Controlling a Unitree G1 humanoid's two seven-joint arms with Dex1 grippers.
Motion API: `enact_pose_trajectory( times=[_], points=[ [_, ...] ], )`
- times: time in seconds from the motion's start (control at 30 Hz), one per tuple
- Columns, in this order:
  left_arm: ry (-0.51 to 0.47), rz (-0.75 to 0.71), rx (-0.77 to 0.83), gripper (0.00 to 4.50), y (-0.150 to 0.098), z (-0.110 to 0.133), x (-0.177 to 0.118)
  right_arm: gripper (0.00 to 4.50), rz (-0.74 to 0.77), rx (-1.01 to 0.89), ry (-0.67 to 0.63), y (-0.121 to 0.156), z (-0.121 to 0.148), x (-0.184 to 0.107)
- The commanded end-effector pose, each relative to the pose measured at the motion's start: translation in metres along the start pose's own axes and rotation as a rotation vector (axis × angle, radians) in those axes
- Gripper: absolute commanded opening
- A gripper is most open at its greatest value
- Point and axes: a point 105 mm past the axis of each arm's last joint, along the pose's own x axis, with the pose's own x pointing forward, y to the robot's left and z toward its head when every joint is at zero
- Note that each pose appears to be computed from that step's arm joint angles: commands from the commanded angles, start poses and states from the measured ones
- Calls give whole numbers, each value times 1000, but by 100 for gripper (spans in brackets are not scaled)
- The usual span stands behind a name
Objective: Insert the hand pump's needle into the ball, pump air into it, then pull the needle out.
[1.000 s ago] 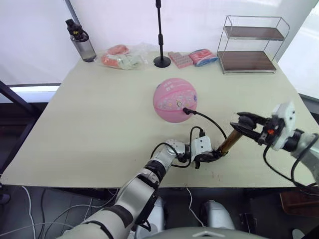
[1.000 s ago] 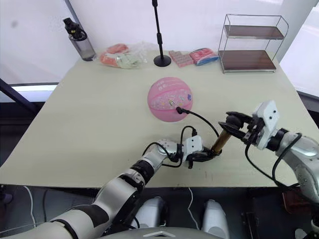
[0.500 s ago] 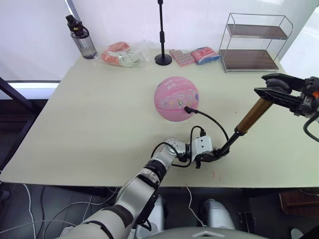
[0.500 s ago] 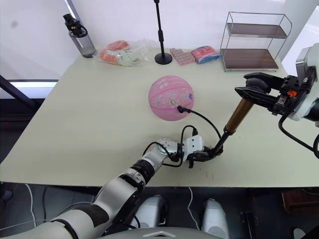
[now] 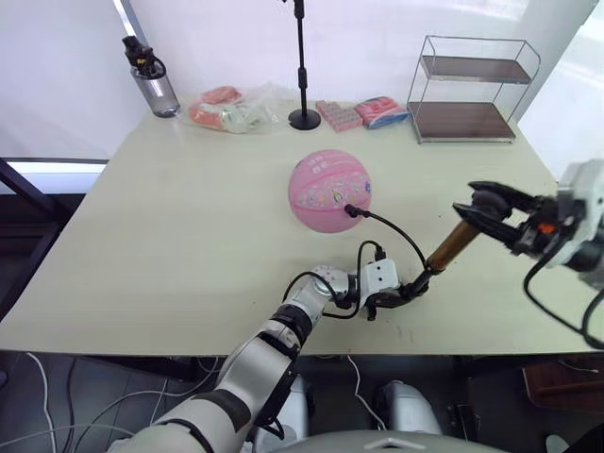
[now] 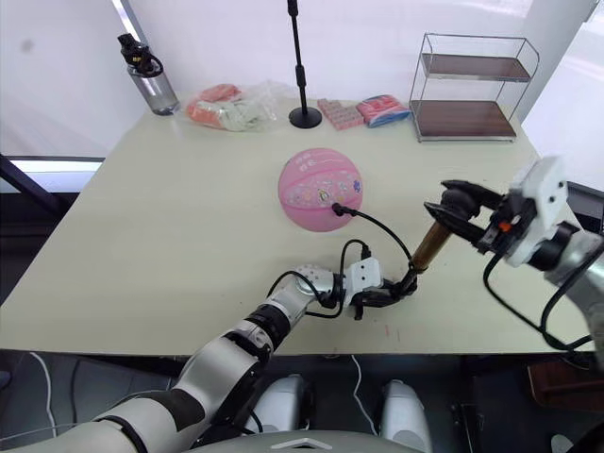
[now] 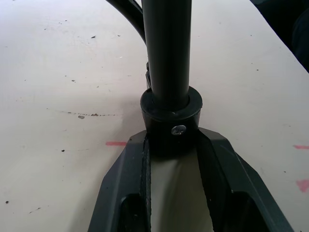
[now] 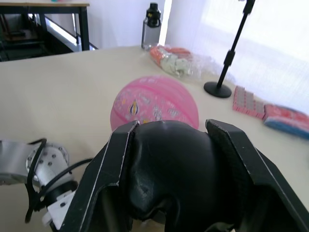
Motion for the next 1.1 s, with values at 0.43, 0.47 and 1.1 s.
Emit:
enact_pose_trajectory(
  times=[0.43,0.47,1.1],
  points=[
    [197,-84,-129,103,-33,-58,-5,179,-83,77,165,11,-111,1],
    [198,-84,-129,103,-33,-58,-5,179,-71,70,144,11,-103,3],
    [197,-92,-127,103,-34,-58,-5,179,28,-129,-113,-25,94,-28]
  ],
)
